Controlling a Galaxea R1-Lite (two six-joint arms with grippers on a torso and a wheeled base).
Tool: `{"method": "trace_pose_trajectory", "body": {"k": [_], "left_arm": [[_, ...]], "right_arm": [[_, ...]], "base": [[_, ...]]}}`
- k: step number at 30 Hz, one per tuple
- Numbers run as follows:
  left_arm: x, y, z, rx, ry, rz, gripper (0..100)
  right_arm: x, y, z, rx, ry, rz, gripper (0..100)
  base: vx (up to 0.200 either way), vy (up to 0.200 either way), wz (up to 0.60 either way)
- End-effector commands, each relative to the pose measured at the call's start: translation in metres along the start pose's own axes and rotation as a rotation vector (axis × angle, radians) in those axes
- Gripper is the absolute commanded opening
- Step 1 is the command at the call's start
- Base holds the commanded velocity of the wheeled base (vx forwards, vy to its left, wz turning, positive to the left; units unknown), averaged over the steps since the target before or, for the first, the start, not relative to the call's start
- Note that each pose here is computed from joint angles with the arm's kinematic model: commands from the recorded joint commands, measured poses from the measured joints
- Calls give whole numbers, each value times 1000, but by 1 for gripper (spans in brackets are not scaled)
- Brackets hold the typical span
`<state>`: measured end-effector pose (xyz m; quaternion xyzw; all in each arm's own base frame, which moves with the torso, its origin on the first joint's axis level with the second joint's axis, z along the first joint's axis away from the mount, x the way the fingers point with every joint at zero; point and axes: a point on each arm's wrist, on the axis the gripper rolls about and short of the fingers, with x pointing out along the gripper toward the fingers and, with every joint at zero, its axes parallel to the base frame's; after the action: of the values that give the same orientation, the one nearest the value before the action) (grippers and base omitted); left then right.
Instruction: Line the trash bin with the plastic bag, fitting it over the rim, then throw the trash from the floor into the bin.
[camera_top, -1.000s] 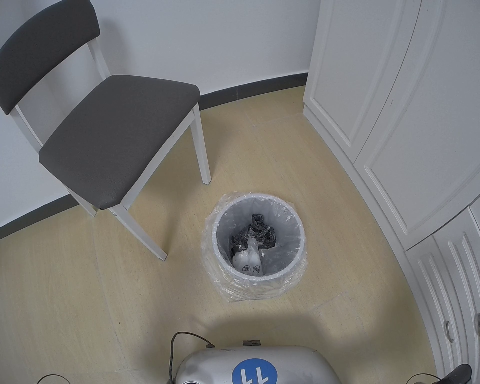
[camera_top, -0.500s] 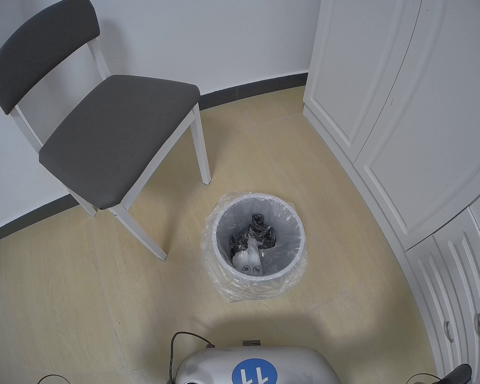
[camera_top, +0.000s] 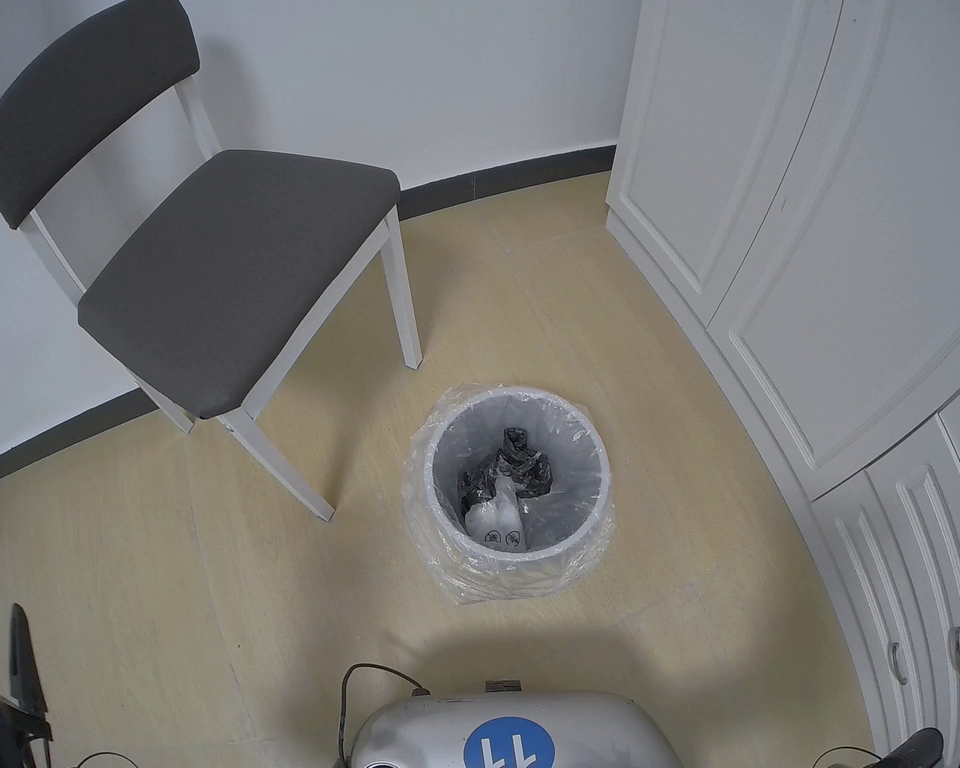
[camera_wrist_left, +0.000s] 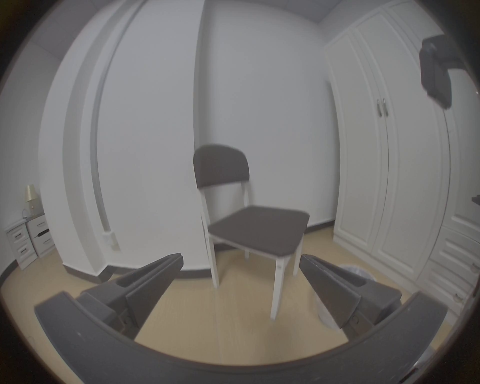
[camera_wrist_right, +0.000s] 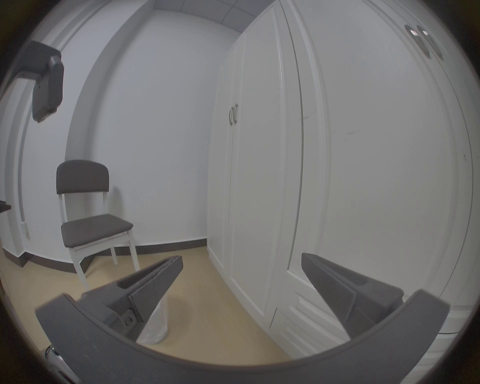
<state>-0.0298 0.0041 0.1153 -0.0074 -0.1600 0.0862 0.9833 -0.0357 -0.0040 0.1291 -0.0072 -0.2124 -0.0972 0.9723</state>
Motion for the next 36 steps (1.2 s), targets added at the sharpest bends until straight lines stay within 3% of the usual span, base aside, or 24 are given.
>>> {"method": "trace_pose_trajectory", "body": {"k": [1, 2, 3, 5, 8, 16, 21, 25, 36], "left_arm": [[-2, 0, -22, 11, 142, -2, 100], [-2, 0, -22, 11, 142, -2, 100], [-3, 0, -29, 22, 212, -2, 100], [-4, 0, -33, 25, 256, -3, 100], [-4, 0, -33, 13, 252, 3, 100], [-4, 0, -34, 22, 265, 2, 100], [-5, -1, -35, 11, 277, -74, 100], [-5, -2, -36, -53, 282, -99, 100], [-5, -2, -36, -41, 282, -110, 100]], "right_arm": [[-2, 1, -15, 0, 40, 4, 100], [-2, 1, -15, 0, 40, 4, 100], [-2, 1, -19, -9, 81, 6, 100], [-3, 1, -26, -19, 144, 8, 100], [-4, 1, -34, -31, 221, 11, 100], [-6, 1, -39, -27, 275, 12, 100], [-8, 1, -46, -40, 349, 15, 100], [-8, 1, -47, 13, 358, 18, 100], [-8, 3, -47, 54, 362, 78, 100]], "base": [[0, 0, 0], [0, 0, 0], [0, 0, 0], [0, 0, 0], [0, 0, 0], [0, 0, 0], [0, 0, 0], [0, 0, 0], [0, 0, 0]]}}
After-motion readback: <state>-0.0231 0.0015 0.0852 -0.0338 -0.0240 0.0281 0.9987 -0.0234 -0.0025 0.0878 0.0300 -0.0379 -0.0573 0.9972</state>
